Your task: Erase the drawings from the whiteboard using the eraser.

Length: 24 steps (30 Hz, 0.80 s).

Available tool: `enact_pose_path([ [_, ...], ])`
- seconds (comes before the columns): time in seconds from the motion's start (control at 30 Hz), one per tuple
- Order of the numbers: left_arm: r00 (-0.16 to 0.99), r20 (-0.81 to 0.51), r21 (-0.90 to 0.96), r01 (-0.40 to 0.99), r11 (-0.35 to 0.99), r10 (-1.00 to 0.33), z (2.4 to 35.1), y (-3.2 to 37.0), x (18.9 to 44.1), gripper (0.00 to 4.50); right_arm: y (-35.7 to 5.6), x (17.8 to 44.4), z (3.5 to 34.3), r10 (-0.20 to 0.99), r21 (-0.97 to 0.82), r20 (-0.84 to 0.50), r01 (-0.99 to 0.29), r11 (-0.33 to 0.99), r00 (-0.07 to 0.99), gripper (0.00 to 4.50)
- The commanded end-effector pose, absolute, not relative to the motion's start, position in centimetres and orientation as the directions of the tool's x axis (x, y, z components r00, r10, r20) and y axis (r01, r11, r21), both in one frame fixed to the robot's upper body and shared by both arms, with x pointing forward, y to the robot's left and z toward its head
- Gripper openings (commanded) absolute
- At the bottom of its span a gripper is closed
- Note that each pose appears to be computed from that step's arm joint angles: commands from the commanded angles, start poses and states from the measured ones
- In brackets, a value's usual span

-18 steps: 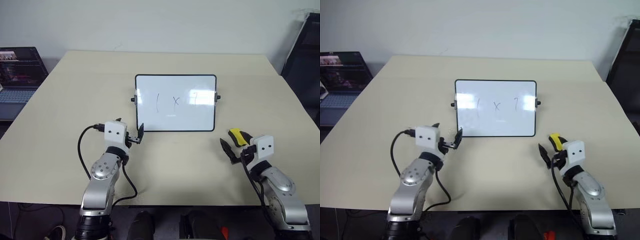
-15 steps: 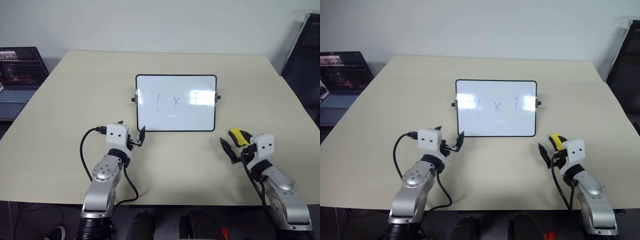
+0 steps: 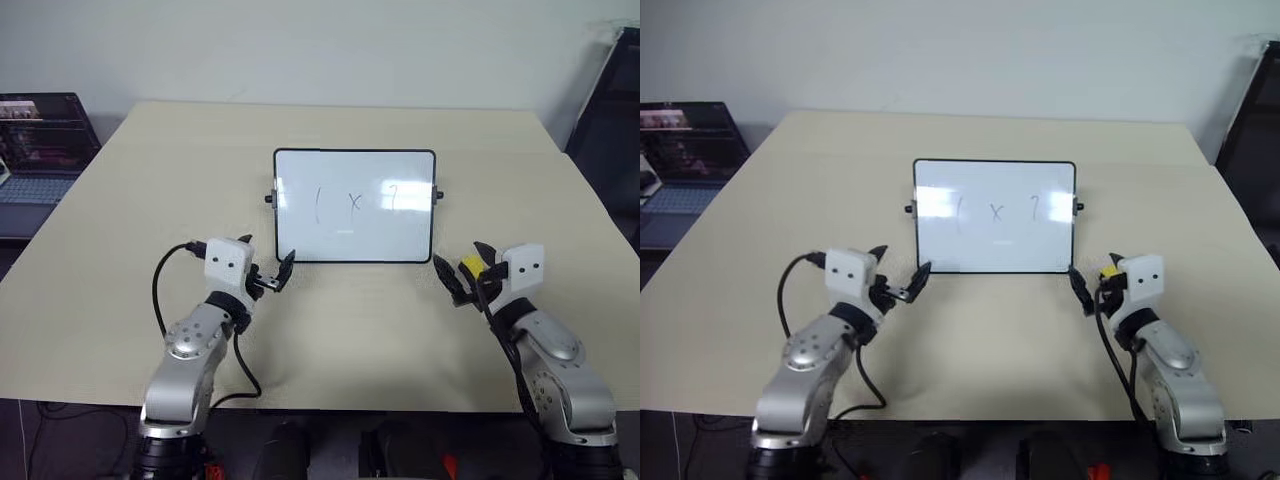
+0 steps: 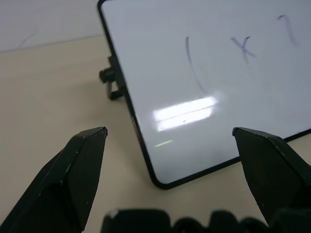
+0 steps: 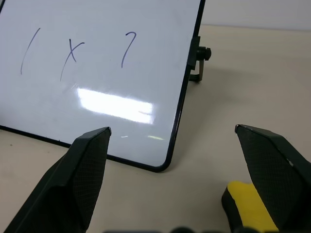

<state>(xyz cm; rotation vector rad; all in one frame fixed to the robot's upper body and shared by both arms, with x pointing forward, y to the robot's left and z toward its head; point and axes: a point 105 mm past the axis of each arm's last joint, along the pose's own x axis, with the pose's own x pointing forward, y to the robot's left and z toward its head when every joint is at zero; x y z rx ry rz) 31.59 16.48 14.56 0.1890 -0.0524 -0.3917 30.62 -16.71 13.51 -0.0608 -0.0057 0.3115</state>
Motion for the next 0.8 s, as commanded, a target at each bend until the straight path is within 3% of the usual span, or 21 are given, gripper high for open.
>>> enact_pose_path([
  [0.03,0.885,0.026,0.204,0.45,0.87,-0.464,17.0,17.1,31.4,4.5,-16.0,30.4,15.7,0.275,-0.083,0.032,-0.271,0.959,0.961,4.48],
  [0.17,0.81,-0.009,0.223,0.573,0.789,-0.586,18.7,16.5,32.1,4.5,-16.3,30.3,17.5,0.221,-0.044,0.084,-0.218,0.975,0.972,4.48],
  [0.33,0.669,0.004,0.229,0.723,0.652,-0.744,20.9,13.3,31.9,4.5,-16.5,30.3,17.1,0.289,0.037,0.02,-0.29,0.956,0.957,4.48],
  [0.6,0.455,-0.225,0.374,0.857,0.355,-0.862,18.6,10.5,30.9,4.5,-18.7,30.9,16.1,0.266,-0.041,-0.154,-0.275,0.961,0.952,4.48],
  [0.8,0.395,-0.217,0.382,0.876,0.294,-0.893,18.4,9.3,30.7,4.5,-21.1,32.2,14.6,0.182,-0.076,-0.26,-0.208,0.975,0.948,4.48],
])
